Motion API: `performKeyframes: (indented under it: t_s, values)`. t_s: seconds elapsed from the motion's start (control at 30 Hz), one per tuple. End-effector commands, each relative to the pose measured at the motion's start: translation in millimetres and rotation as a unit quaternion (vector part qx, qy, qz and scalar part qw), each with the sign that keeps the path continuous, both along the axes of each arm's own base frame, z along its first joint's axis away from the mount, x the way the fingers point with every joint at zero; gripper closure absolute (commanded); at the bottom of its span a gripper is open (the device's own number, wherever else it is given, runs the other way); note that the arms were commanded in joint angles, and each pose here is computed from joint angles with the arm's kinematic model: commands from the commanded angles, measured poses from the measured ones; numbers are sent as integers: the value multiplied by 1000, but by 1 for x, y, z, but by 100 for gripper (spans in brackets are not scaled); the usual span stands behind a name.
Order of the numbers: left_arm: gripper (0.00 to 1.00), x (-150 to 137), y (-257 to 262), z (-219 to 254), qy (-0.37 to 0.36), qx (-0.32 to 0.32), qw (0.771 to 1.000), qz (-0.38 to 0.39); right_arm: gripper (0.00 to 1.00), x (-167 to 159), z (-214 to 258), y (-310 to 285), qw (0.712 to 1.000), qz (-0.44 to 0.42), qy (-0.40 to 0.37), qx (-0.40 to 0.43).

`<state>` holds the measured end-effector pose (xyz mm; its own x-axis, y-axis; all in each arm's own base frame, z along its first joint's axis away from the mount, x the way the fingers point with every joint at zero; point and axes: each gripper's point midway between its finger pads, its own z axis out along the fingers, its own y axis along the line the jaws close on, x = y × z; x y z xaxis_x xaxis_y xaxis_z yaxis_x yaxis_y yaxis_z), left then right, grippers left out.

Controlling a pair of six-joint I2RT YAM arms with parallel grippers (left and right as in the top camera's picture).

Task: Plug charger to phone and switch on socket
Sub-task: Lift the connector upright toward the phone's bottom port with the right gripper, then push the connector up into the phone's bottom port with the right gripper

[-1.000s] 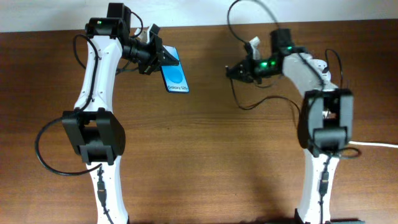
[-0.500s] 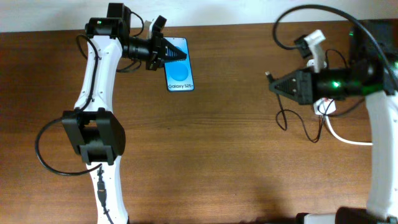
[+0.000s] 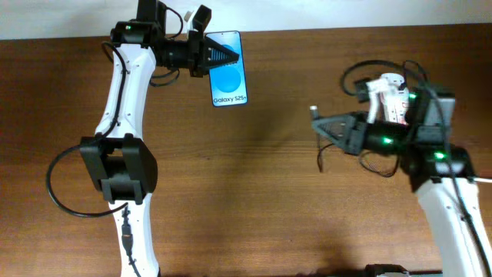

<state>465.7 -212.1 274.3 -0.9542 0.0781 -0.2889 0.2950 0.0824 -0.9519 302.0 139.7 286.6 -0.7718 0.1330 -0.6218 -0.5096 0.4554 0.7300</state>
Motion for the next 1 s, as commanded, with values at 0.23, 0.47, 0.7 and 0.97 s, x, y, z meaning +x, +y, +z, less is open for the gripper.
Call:
performKeyframes:
  t_s: [0.23,0.47,0.7,0.97]
  values:
    - [100,-1,0,26,68,-47,996,-14,96,22,-21,122,996,61,56,30]
    - [100,0,-1,22,66,-37,997,-9,96,31,-32,145,996,25,78,24]
    - [100,3,-1,17,65,-24,998,-2,96,43,-27,142,995,-15,88,38]
    - [100,9,-14,14,66,-4,998,1,96,42,-31,151,993,-29,106,39]
